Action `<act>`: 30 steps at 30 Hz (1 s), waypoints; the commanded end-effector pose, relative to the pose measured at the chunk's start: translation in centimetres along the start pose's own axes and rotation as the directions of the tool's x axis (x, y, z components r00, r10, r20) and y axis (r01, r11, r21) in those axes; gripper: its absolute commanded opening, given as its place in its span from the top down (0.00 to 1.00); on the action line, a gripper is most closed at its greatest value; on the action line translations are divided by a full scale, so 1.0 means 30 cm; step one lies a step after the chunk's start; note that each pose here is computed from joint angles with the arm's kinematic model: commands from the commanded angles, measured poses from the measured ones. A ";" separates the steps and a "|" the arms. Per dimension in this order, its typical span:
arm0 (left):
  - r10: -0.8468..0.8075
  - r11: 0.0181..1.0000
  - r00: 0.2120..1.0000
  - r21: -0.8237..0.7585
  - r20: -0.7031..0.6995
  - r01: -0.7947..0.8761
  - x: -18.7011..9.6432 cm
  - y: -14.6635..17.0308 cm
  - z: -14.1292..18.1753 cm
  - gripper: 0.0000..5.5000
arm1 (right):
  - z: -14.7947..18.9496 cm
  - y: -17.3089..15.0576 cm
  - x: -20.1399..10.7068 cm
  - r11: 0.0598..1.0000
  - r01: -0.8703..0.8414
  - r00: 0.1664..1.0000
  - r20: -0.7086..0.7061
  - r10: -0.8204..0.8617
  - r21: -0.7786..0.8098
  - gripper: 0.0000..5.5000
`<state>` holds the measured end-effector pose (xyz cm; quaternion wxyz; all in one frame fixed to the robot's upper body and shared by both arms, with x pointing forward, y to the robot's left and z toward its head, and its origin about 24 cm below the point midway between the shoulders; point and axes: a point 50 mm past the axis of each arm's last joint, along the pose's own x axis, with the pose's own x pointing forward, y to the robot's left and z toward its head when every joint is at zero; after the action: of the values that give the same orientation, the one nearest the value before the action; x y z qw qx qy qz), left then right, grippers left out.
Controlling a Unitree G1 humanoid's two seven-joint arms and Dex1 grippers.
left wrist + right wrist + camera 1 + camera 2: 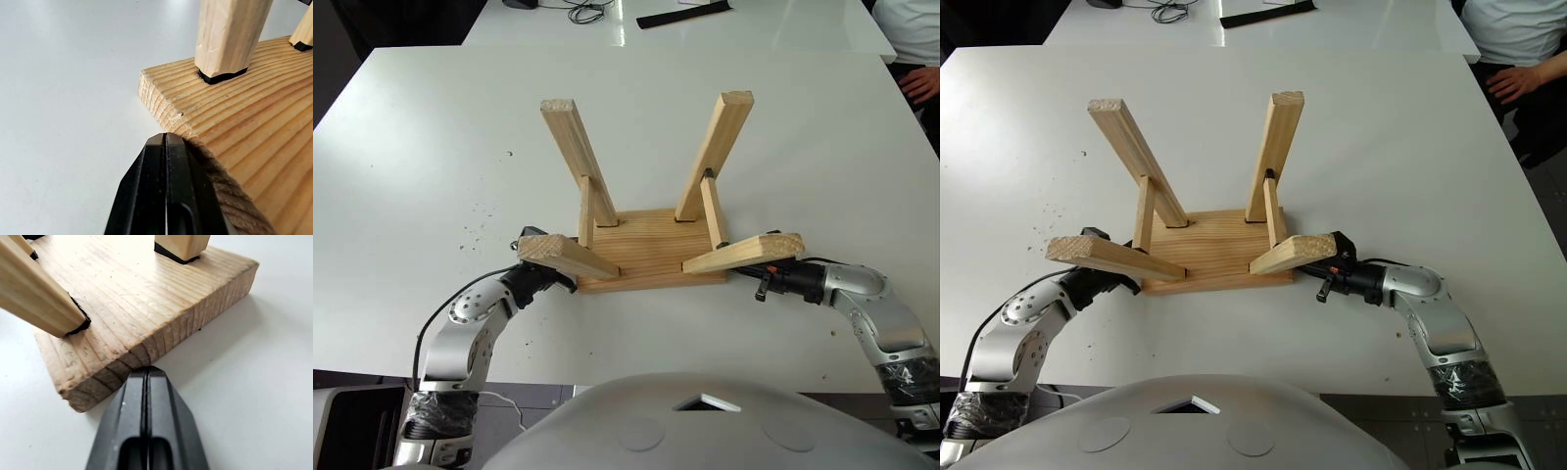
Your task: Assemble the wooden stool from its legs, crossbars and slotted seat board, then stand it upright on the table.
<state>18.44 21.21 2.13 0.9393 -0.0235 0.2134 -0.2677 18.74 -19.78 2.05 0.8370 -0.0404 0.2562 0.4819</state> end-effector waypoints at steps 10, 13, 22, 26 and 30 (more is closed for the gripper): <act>-0.078 0.997 0.995 -0.005 0.055 0.079 0.110 -0.017 0.020 1.00 | -0.046 -0.021 0.076 0.995 0.076 0.996 -0.047 -0.073 0.060 1.00; -0.046 0.999 0.997 -0.008 0.069 0.047 0.123 -0.009 0.018 1.00 | -0.039 -0.017 0.067 0.996 0.062 0.997 -0.042 -0.059 0.058 1.00; -0.060 0.998 0.991 -0.014 0.122 0.062 0.182 -0.032 0.044 1.00 | -0.002 -0.109 0.015 0.995 0.094 0.993 -0.075 -0.095 -0.013 1.00; -0.010 1.000 0.992 -0.003 0.126 0.011 0.162 0.002 0.045 1.00 | -0.011 -0.113 0.007 0.996 0.090 0.991 -0.094 -0.091 -0.023 1.00; 0.035 0.999 0.990 0.019 0.139 -0.038 0.132 0.050 0.062 1.00 | -0.031 -0.104 -0.007 0.995 0.093 0.990 -0.108 -0.094 -0.021 1.00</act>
<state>22.75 19.25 1.63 0.9533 -0.0435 0.1500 -0.2584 22.40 -21.49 2.52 0.8579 -0.0855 0.2461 0.4428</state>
